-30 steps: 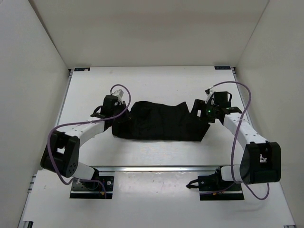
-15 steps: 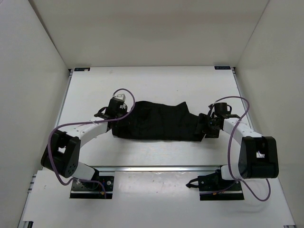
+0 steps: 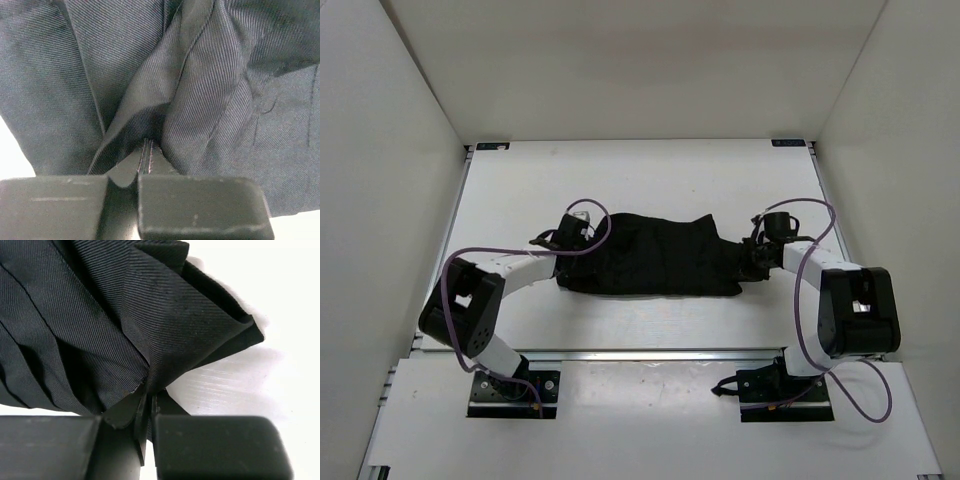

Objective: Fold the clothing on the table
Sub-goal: Fold the skirt

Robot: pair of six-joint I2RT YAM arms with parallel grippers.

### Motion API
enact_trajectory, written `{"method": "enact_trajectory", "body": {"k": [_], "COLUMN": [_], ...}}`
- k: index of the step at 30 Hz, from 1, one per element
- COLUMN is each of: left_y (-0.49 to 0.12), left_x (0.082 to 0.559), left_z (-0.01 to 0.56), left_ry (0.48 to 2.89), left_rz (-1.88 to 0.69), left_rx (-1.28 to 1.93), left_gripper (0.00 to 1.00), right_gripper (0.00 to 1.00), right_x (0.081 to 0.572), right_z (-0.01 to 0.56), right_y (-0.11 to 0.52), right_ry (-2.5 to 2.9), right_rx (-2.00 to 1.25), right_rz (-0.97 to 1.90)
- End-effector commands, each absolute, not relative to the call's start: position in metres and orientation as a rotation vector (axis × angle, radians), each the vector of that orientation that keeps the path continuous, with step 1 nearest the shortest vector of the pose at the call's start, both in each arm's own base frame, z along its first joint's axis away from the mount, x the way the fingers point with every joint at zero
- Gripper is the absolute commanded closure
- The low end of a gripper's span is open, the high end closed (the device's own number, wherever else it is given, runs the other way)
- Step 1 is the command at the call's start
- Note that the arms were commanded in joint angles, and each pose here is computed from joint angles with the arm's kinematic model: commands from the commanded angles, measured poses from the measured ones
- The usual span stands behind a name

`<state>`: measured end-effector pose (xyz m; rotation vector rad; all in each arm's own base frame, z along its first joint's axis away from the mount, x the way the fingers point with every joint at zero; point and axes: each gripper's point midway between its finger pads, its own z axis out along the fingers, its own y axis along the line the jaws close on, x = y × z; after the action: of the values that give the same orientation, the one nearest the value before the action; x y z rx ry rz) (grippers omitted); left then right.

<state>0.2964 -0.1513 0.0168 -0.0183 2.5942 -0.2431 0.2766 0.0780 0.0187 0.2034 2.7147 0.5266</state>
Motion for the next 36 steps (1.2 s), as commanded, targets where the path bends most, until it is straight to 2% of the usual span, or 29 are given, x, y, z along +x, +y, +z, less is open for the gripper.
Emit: {"method": "enact_trajectory", "body": {"k": [1, 10, 15, 19, 27, 32, 34, 36], "left_y": [-0.159, -0.218, -0.262, -0.293, -0.306, -0.303, -0.302, -0.290], "left_x": [0.290, 0.295, 0.299, 0.305, 0.319, 0.321, 0.320, 0.320], "left_z": [0.009, 0.008, 0.019, 0.024, 0.030, 0.028, 0.041, 0.053], "left_ry": [2.633, 2.668, 2.659, 2.675, 2.641, 2.634, 2.615, 2.595], "left_rz": [-0.277, -0.538, -0.720, -0.899, -1.019, -1.158, -1.267, -1.269], "left_rx": [-0.006, 0.044, 0.071, 0.036, -0.057, -0.157, -0.179, -0.193], "left_gripper": [1.00, 1.00, 1.00, 1.00, 1.00, 1.00, 1.00, 1.00], "right_gripper": [1.00, 1.00, 1.00, 1.00, 1.00, 1.00, 1.00, 1.00], "right_x": [0.293, 0.349, 0.371, 0.363, 0.323, 0.304, 0.304, 0.303], "right_z": [0.030, 0.122, 0.186, 0.212, 0.194, 0.175, 0.167, 0.161], "right_y": [0.075, 0.089, 0.130, 0.185, 0.270, 0.289, 0.287, 0.280], "right_ry": [2.669, 2.464, 2.309, 2.227, 2.218, 2.256, 2.280, 2.302], "right_rx": [0.169, -0.003, -0.174, -0.354, -0.558, -0.593, -0.577, -0.548], "right_rz": [0.485, 0.517, 0.619, 0.711, 0.865, 0.941, 0.920, 0.925]}}
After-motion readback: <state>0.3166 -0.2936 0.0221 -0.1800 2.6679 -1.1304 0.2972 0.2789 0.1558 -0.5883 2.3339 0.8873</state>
